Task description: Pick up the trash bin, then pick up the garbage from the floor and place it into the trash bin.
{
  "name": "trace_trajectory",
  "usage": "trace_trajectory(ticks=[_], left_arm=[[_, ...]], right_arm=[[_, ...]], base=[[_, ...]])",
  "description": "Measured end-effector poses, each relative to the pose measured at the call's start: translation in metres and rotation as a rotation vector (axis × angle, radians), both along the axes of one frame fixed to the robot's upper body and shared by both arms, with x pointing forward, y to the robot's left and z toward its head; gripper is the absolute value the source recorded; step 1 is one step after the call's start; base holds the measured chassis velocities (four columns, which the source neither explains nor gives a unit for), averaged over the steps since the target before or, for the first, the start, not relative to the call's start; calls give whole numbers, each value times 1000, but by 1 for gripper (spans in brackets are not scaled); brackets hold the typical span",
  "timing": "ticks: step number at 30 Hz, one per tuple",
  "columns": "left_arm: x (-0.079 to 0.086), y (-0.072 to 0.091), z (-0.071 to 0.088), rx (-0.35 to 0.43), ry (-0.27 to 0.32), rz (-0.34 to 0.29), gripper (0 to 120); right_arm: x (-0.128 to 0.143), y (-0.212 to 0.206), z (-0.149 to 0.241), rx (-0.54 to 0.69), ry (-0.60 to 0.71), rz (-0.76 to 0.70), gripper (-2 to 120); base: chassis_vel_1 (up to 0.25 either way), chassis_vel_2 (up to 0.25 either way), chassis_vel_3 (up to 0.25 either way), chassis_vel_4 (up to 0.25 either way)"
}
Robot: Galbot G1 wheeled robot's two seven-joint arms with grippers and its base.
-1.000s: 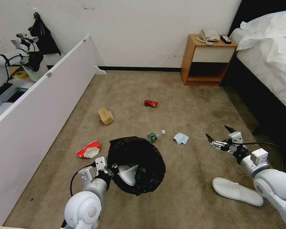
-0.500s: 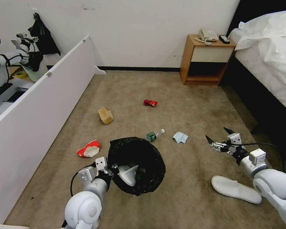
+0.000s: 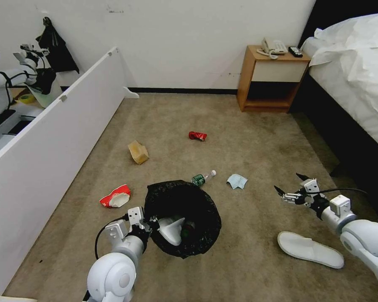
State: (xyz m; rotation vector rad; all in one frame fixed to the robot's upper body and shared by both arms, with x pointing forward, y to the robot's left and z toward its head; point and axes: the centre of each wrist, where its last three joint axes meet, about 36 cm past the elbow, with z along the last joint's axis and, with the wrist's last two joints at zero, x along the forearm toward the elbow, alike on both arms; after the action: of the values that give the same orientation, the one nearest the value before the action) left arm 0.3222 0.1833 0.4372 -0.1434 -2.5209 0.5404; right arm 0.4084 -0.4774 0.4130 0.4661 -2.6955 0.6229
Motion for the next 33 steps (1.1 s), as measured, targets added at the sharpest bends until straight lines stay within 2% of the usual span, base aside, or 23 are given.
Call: trace_trajectory(ticks=[4,15,24,26,33], left_arm=[[2,-4,-2,0,2,-22,0],[2,-5,-3,-2,-4,-20,0],[-1,-10,-5,6,-14,-23,0],[-3,-12,-7,12,-15,-22,0],[-6,-14,-9,18,-19,-20,0]], right_arm=[[1,-24,6,-67,113,-17,100],[-3,-49,-5,-102,232,-28,100],[-1,-70,-8,-140,350,38,100],[0,-77,-4,-146,410,86,100],[7,-85,1,-119,506,177,100]], base=[[0,0,0,0],[0,0,0,0],[0,0,0,0],[0,0,0,0],[0,0,0,0]])
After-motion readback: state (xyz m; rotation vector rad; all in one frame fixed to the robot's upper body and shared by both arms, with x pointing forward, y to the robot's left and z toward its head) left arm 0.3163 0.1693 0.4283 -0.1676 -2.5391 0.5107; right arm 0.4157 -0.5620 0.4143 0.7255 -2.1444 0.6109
